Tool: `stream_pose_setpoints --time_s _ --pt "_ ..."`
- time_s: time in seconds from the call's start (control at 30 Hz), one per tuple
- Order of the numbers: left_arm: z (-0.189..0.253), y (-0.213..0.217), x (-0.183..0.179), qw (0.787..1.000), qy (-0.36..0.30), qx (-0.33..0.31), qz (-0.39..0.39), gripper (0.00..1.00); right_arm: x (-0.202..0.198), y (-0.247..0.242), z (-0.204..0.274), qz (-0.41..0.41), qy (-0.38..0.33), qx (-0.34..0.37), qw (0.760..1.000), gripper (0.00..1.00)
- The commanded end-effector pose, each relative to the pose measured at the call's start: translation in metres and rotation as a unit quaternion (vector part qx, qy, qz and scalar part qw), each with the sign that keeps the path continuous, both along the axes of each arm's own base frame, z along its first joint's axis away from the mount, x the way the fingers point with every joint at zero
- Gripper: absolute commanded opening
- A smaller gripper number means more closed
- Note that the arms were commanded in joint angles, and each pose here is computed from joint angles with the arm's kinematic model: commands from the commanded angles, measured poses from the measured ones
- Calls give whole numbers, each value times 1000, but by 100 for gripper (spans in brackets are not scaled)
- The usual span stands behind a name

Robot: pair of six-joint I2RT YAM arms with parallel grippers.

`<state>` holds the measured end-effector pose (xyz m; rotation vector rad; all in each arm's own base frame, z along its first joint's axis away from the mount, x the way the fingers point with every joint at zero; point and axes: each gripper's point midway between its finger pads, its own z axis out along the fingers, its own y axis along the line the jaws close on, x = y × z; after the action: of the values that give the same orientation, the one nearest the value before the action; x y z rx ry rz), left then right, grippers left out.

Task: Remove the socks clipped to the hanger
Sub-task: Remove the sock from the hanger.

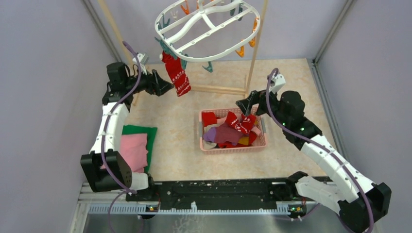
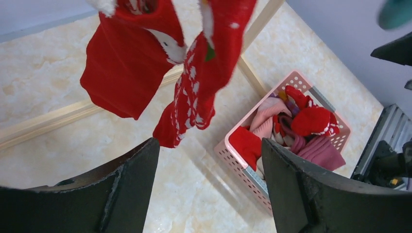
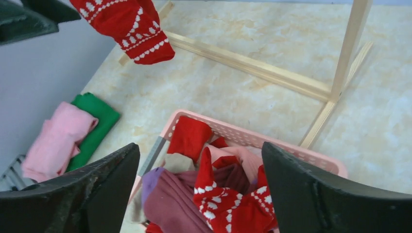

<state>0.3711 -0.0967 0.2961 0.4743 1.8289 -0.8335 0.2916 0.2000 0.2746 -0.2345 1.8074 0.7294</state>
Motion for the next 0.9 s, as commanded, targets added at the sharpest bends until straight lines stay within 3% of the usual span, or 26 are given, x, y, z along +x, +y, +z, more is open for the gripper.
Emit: stream_pose_setpoints --time_s 0.0,0.3,0.37,0.57,0.63,0.87 --pt "21 -2 22 999 -35 -36 0 81 2 4 19 2 -39 -15 999 99" --pt "31 -27 38 996 -58 -54 -28 69 -17 10 62 23 -129 121 984 99" --pt "31 -32 42 996 -62 -51 -29 63 -16 12 64 27 -130 118 984 99" --pt "32 -40 34 997 -73 -35 -15 20 -9 31 62 58 -140 72 986 99" --pt "37 -55 21 996 -82 -28 -24 10 -12 49 61 74 -152 51 984 99" --pt "51 -95 -10 997 -61 -10 -38 5 -10 116 67 95 -219 -7 971 98"
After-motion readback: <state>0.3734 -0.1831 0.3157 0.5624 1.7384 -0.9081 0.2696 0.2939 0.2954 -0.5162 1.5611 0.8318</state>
